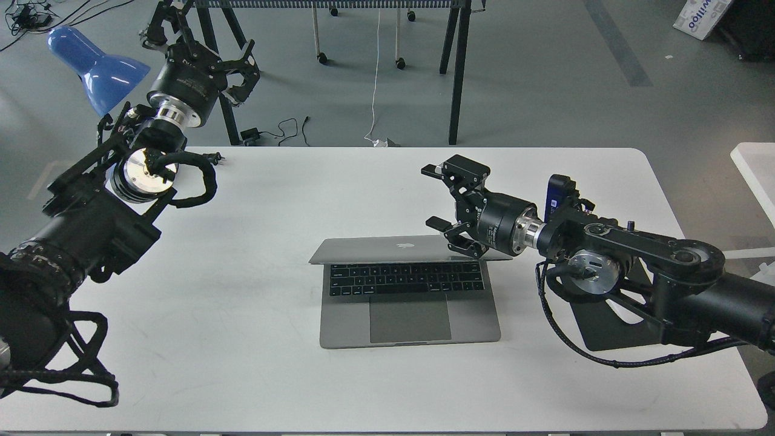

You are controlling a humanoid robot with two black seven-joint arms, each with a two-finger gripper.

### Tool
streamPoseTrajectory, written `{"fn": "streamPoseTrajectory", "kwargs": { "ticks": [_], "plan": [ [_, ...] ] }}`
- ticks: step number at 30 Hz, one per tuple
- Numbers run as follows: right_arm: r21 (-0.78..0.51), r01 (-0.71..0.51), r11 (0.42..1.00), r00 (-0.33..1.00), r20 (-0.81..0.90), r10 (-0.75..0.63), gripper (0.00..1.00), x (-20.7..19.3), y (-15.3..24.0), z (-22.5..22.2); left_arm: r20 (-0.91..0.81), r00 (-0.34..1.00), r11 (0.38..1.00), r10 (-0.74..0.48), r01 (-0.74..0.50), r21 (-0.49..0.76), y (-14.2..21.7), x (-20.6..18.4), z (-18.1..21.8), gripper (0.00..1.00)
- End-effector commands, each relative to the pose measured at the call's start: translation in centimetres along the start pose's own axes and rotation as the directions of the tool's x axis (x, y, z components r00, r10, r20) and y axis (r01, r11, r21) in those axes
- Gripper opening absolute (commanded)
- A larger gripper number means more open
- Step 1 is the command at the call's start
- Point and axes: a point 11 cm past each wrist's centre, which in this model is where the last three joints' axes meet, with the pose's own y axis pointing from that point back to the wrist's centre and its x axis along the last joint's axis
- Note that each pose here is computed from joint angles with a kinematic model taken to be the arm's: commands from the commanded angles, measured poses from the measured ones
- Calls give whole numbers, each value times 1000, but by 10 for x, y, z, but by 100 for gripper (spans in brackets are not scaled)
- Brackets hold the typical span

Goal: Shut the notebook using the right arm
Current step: 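Push the laptop screen down toward the keyboard with the right gripper, then press the screen flat onto the keyboard with the right gripper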

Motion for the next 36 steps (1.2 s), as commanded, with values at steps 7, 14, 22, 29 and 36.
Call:
{"fn": "streamPoseTrajectory", "kwargs": {
  "ticks": [7, 14, 22, 29, 36],
  "plan": [
    [-89, 49, 995, 997, -54, -54, 100, -13, 2, 29, 0, 1000, 1000, 0, 0, 0, 0, 0, 0, 100],
    [-133, 54, 990, 996, -61, -62, 100, -17, 7, 57, 0, 1000, 1000, 0, 0, 0, 0, 0, 0, 100],
    [-176, 26, 984, 998, -56, -37, 100, -12, 16, 86, 0, 1000, 1000, 0, 0, 0, 0, 0, 0, 100],
    [-187, 40, 981, 995, -85, -57, 100, -18, 8, 93, 0, 1000, 1000, 0, 0, 0, 0, 0, 0, 100],
    [-213, 29, 977, 995, -86, -49, 100, -17, 11, 108, 0, 1000, 1000, 0, 0, 0, 0, 0, 0, 100]
  ]
}}
